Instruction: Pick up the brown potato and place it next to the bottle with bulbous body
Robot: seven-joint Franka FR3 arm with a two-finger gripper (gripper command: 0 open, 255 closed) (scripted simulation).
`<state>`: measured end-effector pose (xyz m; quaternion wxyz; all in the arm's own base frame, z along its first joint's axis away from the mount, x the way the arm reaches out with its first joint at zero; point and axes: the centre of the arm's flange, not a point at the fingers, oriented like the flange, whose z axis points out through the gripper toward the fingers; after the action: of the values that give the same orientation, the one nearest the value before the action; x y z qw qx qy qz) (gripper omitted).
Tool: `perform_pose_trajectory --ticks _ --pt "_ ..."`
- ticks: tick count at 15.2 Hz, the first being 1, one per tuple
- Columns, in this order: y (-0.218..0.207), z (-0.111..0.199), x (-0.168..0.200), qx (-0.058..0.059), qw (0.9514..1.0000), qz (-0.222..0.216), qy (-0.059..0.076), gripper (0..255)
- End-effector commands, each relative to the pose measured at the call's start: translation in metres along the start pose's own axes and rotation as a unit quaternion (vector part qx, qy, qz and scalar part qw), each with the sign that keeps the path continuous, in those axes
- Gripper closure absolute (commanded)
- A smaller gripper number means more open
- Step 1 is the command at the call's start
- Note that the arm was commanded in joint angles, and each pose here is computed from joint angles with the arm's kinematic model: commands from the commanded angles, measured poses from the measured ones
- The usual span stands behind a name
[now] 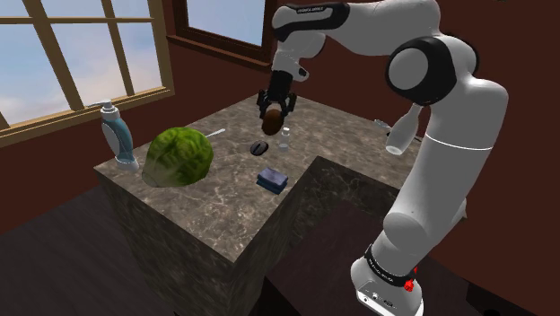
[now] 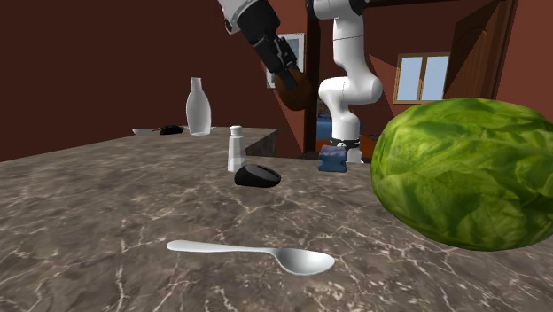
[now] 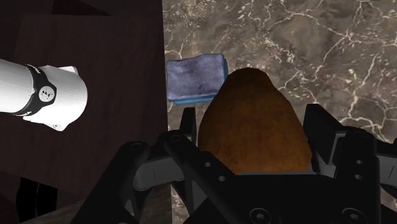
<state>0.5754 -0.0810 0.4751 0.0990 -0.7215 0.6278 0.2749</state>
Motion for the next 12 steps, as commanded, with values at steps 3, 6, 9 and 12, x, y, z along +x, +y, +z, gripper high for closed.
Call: perform_pose_trajectory --ticks 3,6,9,12 --pt "0.003 -0.017 -0.011 0.000 1.0000 0.000 0.000 255" --pt "0.006 -0.030 -0.020 0.000 1.0000 0.000 0.000 255" --pt "0.010 -0.043 -0.028 0.000 1.0000 0.000 0.000 255" --pt "0.013 -0.056 -0.036 0.000 1.0000 0.000 0.000 255"
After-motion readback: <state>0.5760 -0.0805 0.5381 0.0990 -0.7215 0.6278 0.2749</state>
